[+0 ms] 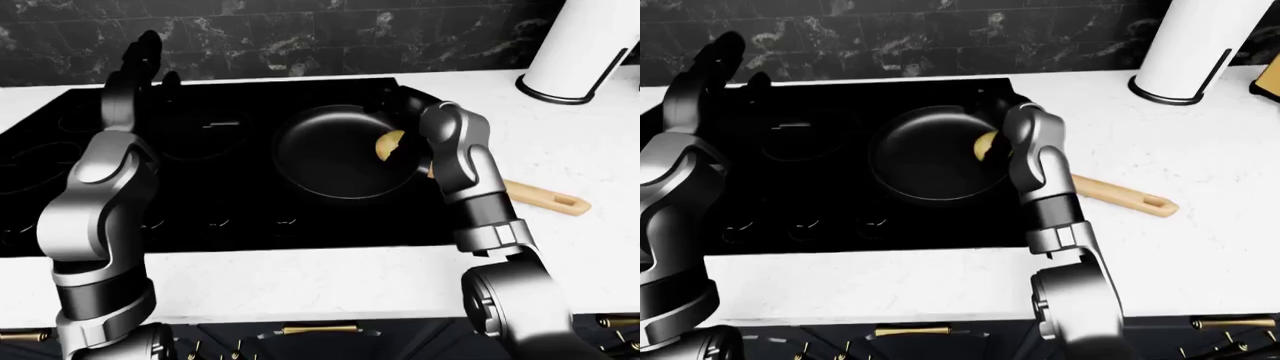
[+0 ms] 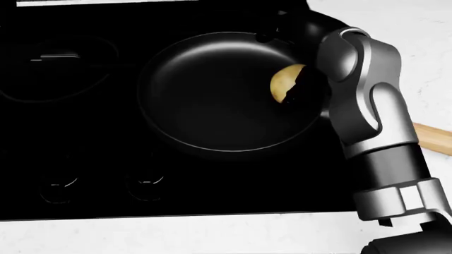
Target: Pick the potato from the pan and place it in the bowl.
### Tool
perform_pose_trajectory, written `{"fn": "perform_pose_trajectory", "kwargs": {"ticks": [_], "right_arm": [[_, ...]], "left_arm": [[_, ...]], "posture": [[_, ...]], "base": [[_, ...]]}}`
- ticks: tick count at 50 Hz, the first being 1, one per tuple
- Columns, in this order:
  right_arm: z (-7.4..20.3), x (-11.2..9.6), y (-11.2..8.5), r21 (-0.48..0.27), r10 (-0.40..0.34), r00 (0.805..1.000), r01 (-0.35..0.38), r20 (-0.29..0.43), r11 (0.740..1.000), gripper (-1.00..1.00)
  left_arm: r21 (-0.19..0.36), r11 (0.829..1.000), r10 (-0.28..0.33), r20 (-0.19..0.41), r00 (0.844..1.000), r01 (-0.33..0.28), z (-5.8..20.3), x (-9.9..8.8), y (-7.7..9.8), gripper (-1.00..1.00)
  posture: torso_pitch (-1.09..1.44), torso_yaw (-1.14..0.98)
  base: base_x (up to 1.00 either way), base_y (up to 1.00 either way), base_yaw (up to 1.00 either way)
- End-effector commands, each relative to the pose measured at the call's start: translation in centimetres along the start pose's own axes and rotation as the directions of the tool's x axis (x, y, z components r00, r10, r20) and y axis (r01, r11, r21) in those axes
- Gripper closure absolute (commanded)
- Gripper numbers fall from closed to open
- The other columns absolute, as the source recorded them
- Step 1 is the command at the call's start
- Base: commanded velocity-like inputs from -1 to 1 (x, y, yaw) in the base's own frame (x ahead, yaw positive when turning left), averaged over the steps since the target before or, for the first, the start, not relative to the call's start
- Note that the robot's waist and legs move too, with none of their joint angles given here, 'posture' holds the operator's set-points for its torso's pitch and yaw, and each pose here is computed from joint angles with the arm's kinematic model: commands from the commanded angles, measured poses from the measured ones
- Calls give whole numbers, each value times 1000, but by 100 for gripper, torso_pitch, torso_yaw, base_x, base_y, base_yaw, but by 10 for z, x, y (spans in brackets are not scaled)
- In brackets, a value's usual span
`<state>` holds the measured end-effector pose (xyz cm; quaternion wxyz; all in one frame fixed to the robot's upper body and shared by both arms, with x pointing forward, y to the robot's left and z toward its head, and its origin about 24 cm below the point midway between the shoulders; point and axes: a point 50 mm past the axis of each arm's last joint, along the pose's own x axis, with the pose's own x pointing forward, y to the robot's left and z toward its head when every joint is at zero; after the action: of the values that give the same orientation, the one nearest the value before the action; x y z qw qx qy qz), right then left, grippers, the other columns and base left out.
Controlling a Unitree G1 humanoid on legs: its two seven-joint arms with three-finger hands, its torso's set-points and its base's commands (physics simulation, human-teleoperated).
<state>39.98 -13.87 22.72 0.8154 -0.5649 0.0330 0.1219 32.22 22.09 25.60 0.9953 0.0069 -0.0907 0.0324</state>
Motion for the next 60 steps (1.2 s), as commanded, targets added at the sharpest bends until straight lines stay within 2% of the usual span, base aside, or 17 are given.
{"fn": "perform_pose_trajectory", "kwargs": {"ticks": [1,13,17,22,25,34,39,41,44,46,47,49,52,55,56,57,60], "right_arm": [[10,-4,-19,-4,-90,995,90,37,996,-44],[4,3,-14,5,-83,996,82,16,997,-40],[5,4,-13,6,-82,996,82,18,997,-23],[7,2,-15,7,-85,996,84,21,996,-21],[7,2,-16,6,-85,996,85,23,996,-9],[8,4,-14,-9,-84,996,84,23,996,-15],[7,3,-13,-14,-82,996,83,21,996,-8],[7,3,-14,-15,-83,996,84,22,996,8],[8,4,-14,-15,-84,996,85,25,996,19],[8,4,-13,-15,-83,996,84,25,996,18],[8,4,-13,-16,-83,996,84,25,996,25],[9,4,-14,-17,-83,996,84,28,996,22],[9,5,-13,-16,-85,996,85,30,996,36],[12,4,-16,-14,-91,995,92,34,996,65],[12,4,-16,-14,-92,995,93,34,996,69],[13,5,-17,-9,-97,995,98,38,995,89],[17,4,-18,-4,-102,994,102,46,995,95]], "left_arm": [[8,1000,4,95,995,-4,20,-3,1,-100],[9,1000,1,96,995,-2,20,0,0,-100],[8,1000,1,96,995,-1,19,-1,0,-100],[8,1000,0,96,995,-1,20,-1,0,-100],[8,1000,0,96,995,-1,20,-2,0,-100],[5,1000,-1,94,996,0,17,-1,0,-100],[5,1000,-1,95,995,1,18,-1,0,-100],[6,1000,0,95,995,-1,18,-1,0,-100],[6,1000,-1,93,996,0,17,-1,-1,-100],[5,1000,-1,94,996,0,18,-1,0,-100],[5,1000,0,94,996,-1,18,-2,0,-100],[4,1000,-1,92,996,1,17,-2,0,-100],[2,1000,-2,94,996,2,18,-1,-1,-100],[2,1000,-3,93,996,2,17,-1,-1,-100],[2,1000,-2,94,996,2,17,-1,-1,-100],[2,1000,-3,94,996,3,17,-1,-1,-100],[2,1000,-2,93,996,2,16,-2,0,-100]], "posture": [[0,0],[0,0],[0,0],[0,0],[0,0],[0,0],[0,0],[0,0],[0,0],[0,0],[0,0],[0,0],[0,0],[0,0],[0,0],[0,0],[0,0]], "base": [[0,0,0],[0,0,0],[0,0,0],[0,0,0],[0,0,0],[0,0,0],[0,0,0],[0,0,0],[0,0,0],[0,0,0],[0,0,0],[0,0,0],[0,0,0],[0,0,0],[0,0,0],[0,0,0],[0,0,0]]}}
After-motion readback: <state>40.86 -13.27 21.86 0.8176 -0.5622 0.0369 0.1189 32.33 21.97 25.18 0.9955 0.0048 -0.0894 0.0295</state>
